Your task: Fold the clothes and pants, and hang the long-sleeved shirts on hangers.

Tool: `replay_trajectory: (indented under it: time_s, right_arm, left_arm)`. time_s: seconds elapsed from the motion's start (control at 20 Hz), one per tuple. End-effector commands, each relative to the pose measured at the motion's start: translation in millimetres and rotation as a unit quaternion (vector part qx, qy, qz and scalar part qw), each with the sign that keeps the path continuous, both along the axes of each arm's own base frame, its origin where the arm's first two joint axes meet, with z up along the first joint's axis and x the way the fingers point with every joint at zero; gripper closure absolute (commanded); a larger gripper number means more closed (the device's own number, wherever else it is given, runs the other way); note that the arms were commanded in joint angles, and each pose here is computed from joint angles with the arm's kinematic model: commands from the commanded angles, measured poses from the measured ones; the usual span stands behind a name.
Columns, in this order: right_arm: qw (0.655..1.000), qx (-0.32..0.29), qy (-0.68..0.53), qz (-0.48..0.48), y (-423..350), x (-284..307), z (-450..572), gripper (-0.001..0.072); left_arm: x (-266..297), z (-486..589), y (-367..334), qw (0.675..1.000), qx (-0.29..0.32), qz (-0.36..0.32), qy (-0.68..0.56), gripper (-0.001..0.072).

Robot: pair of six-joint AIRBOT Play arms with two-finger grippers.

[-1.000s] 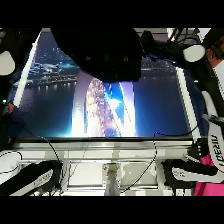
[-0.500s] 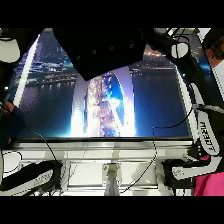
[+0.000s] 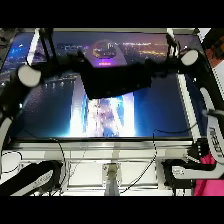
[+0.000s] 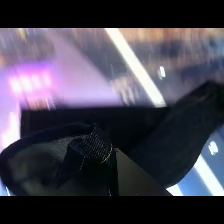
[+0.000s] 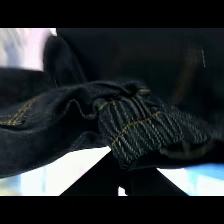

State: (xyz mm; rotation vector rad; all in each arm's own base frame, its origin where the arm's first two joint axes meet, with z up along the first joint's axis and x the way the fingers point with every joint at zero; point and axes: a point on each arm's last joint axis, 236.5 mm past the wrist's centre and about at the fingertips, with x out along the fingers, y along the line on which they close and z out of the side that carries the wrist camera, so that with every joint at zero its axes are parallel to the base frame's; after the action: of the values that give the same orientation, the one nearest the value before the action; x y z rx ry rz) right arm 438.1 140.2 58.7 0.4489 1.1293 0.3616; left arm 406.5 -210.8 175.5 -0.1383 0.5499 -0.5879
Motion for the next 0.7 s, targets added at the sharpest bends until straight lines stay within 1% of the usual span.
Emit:
replay_trajectory:
  time_s: [0.0, 0.2, 0.35, 0.5, 0.65]
  right_arm:
    - [0.996, -0.003, 0.084, 0.013, -5, -90, -44, 0.0697]
    - [0.99, 0.001, 0.142, 0.023, -6, -181, -73, 0.0697]
    - [0.979, 0.012, 0.201, 0.025, -4, -232, -88, 0.0696]
    - [0.969, 0.028, 0.243, 0.035, 3, -255, -89, 0.0696]
    - [0.973, 0.064, 0.223, 0.02, 15, -240, -78, 0.0696]
  left_arm:
    - [-63, -55, 5, 0.997, -0.004, -0.005, 0.071, 0.0701]
    - [-117, -61, 14, 0.998, -0.006, -0.023, 0.06, 0.0701]
    - [-151, -54, 13, 0.996, -0.004, -0.056, 0.069, 0.0699]
    - [-168, -55, 6, 0.992, -0.015, -0.079, 0.095, 0.0699]
    - [-150, -46, -1, 0.993, -0.051, -0.059, 0.087, 0.07]
